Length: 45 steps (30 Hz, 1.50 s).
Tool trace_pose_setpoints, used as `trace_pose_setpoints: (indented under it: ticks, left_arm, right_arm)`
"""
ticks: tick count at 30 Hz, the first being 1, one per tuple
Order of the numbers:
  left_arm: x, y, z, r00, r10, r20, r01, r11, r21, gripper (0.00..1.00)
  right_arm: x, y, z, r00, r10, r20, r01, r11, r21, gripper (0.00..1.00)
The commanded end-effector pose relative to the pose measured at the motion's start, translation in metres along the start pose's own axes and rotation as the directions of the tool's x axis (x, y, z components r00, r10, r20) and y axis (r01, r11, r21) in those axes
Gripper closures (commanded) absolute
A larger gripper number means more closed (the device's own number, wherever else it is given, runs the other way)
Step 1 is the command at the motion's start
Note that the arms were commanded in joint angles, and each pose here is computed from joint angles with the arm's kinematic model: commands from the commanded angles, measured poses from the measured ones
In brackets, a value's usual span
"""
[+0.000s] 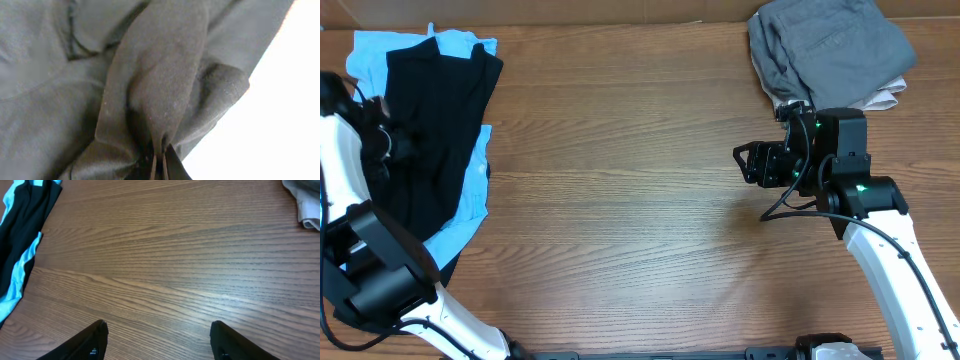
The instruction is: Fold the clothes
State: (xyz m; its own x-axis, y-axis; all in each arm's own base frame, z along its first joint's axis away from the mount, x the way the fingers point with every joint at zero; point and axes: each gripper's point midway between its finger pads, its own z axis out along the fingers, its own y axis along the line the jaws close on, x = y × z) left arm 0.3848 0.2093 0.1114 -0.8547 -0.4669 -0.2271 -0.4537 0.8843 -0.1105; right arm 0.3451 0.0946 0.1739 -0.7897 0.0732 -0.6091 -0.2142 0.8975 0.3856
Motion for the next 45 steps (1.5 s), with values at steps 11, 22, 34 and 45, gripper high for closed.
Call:
trace_pose_setpoints:
  ticks: [11,22,34,45]
  left_arm:
    - [0.029,-0.159,-0.067,0.965,0.261,-0.024,-0.241,0.921,0.306,0.96]
    - [0.061,-0.333,-0.185,0.815,0.498,0.296,-0.575,0.636,0.515,0.96]
    - [0.082,-0.447,-0.262,0.681,0.423,0.598,-0.732,0.371,0.571,0.96]
    - [0.093,-0.476,-0.361,0.644,0.243,0.725,-0.764,0.156,0.626,0.96]
  right_arm:
    - [-0.01,0.005,-0.004,0.999,0.041,0.024,-0.041,0.999,-0.012,0.31]
    - [-0.011,-0.026,-0.021,0.966,0.256,0.043,-0.258,0.966,0.029,0.33]
    - [0.01,-0.031,-0.037,0.982,0.189,-0.024,-0.188,0.982,0.016,0.28]
    - [0.005,-0.006,-0.035,0.999,0.032,-0.016,-0.034,0.993,-0.117,0.23]
